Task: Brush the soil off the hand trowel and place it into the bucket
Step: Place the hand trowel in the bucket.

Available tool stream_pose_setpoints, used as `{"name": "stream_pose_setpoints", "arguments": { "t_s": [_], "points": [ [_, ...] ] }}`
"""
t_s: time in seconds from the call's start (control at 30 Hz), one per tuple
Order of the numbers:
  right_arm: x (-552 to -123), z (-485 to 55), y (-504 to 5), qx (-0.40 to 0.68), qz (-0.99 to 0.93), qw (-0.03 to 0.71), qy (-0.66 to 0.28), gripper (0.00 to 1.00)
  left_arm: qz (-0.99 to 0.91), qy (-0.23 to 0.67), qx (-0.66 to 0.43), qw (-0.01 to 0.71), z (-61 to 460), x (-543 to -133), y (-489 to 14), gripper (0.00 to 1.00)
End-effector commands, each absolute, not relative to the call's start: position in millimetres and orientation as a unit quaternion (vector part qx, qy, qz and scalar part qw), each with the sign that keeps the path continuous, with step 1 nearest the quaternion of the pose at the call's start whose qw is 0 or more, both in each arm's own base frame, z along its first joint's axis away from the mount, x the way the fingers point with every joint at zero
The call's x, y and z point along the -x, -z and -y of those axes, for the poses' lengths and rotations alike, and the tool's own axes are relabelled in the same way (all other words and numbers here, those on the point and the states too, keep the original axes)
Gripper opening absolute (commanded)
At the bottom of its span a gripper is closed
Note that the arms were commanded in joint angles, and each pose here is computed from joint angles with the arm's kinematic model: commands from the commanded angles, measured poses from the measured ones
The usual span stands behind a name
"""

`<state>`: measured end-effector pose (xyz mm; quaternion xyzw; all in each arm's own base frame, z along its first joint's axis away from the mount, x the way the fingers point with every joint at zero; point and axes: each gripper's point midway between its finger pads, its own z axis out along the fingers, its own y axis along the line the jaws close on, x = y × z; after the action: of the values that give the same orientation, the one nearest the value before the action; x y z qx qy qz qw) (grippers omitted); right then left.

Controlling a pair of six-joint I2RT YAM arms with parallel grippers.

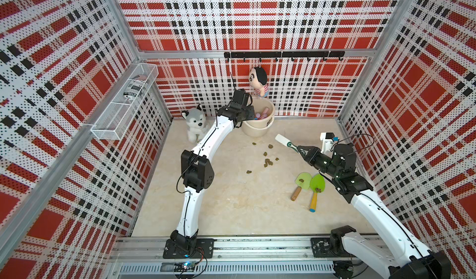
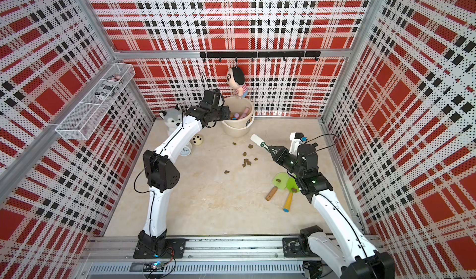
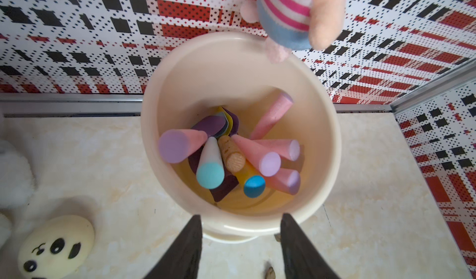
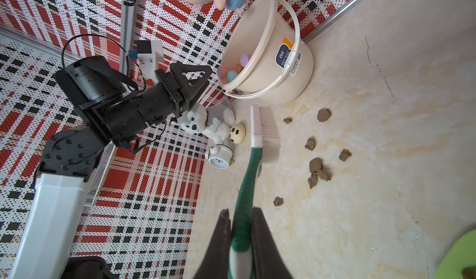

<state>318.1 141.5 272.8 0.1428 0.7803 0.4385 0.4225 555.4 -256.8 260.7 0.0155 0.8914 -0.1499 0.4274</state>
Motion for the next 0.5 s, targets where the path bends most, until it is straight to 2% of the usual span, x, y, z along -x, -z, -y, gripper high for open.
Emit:
{"name": "stream_pose_setpoints", "arguments": {
  "t_s": [0.0,0.2,0.47],
  "points": [
    [-318,-132,-291,-0.144,-0.768,0.454,-0.429,0.0,-0.863,0.15,-0.006,0.482,255,-524,-323,0.51],
    [-320,-107,-293,-0.172,-0.768,0.48,-0.387,0.0,-0.843,0.218,-0.009,0.491,285,-443,-326,0.51],
    [-303,-54,-295,-0.235,-0.756,0.532,-0.301,0.0,-0.839,0.29,-0.059,0.457,348,-328,-279,0.51]
  ]
}}
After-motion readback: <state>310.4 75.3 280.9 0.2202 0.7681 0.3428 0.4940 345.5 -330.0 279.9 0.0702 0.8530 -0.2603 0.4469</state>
